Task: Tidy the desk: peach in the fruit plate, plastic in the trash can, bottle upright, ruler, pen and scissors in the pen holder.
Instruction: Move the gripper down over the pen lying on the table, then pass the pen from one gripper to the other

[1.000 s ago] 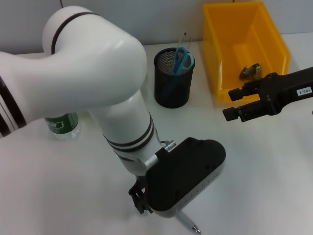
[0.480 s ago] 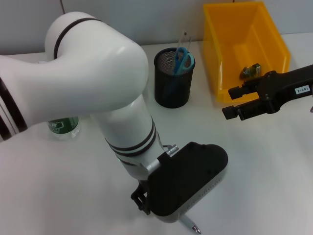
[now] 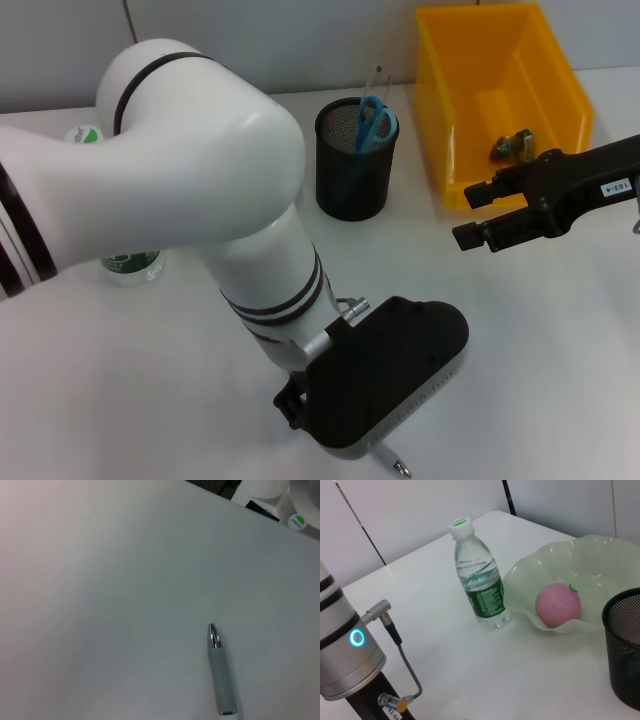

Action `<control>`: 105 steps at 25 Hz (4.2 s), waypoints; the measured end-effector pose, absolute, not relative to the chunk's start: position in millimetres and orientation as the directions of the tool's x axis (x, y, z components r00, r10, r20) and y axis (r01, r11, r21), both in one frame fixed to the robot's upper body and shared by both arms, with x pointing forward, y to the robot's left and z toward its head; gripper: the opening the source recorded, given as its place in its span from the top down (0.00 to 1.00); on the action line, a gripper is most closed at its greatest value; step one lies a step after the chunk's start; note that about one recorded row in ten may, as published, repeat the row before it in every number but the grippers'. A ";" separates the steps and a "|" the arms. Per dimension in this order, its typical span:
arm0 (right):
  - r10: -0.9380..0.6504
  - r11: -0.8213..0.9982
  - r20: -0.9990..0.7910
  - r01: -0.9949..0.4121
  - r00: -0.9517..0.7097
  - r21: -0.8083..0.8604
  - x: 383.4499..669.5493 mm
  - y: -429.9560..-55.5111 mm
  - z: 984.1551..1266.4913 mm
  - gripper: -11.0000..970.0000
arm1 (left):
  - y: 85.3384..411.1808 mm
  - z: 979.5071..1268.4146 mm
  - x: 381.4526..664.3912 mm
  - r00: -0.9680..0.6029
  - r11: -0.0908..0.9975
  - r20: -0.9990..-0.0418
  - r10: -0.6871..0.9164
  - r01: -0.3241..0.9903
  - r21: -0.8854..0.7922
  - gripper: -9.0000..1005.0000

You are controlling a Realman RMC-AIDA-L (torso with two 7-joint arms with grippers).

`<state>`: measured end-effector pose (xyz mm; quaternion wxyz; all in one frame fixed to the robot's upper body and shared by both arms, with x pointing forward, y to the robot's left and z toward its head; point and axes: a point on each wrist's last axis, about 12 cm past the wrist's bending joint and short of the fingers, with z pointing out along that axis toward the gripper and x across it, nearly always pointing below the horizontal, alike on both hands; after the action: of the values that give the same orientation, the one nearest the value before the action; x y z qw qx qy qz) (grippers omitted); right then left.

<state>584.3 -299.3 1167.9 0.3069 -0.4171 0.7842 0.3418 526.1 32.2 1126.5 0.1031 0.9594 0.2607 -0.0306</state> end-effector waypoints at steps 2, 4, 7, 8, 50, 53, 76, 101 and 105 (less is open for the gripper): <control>-0.444 0.417 -0.767 -0.864 -0.463 0.280 584.4 -299.4 1168.2 0.21 | 32.1 1126.2 526.3 0.862 -0.842 -0.112 0.495 0.507 0.184 0.55; -0.443 0.417 -0.768 -0.865 -0.463 0.281 584.3 -299.3 1168.4 0.21 | 32.1 1125.6 526.5 0.862 -0.841 -0.111 0.495 0.508 0.185 0.57; -0.443 0.416 -0.768 -0.865 -0.462 0.280 584.4 -299.5 1168.7 0.21 | 32.0 1125.3 526.6 0.861 -0.841 -0.110 0.496 0.508 0.187 0.61; -0.444 0.416 -0.768 -0.865 -0.461 0.279 584.5 -299.8 1168.9 0.21 | 31.9 1125.2 526.6 0.861 -0.841 -0.110 0.496 0.508 0.187 0.62; -0.451 0.425 -0.768 -0.866 -0.456 0.265 586.9 -301.3 1171.2 0.21 | 30.0 1129.1 529.2 0.860 -0.834 -0.108 0.499 0.510 0.210 0.85; -0.448 0.432 -0.770 -0.865 -0.453 0.257 585.9 -304.2 1172.5 0.21 | 34.8 1147.6 539.1 0.801 -0.770 -0.183 0.570 0.599 0.221 0.85; -0.273 0.454 -0.900 -0.870 -0.339 0.190 560.2 -332.1 1165.3 0.21 | 180.4 1197.2 569.5 -0.063 0.182 -0.996 0.066 0.982 -0.050 0.85; 0.006 0.445 -0.958 -0.859 0.285 -0.253 535.6 -281.7 1123.4 0.20 | 190.0 1134.8 539.9 -0.190 0.183 -0.619 -0.762 0.855 -0.486 0.85; 0.023 0.500 -0.927 -0.808 0.374 -0.313 540.4 -272.8 1118.7 0.21 | 187.9 1134.5 539.3 -0.214 0.151 -0.565 -0.797 0.835 -0.528 0.85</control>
<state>540.4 -272.8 1118.7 0.7209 -0.4090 0.4798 0.2879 539.3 187.9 1134.5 0.6266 0.0227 0.4276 -0.6512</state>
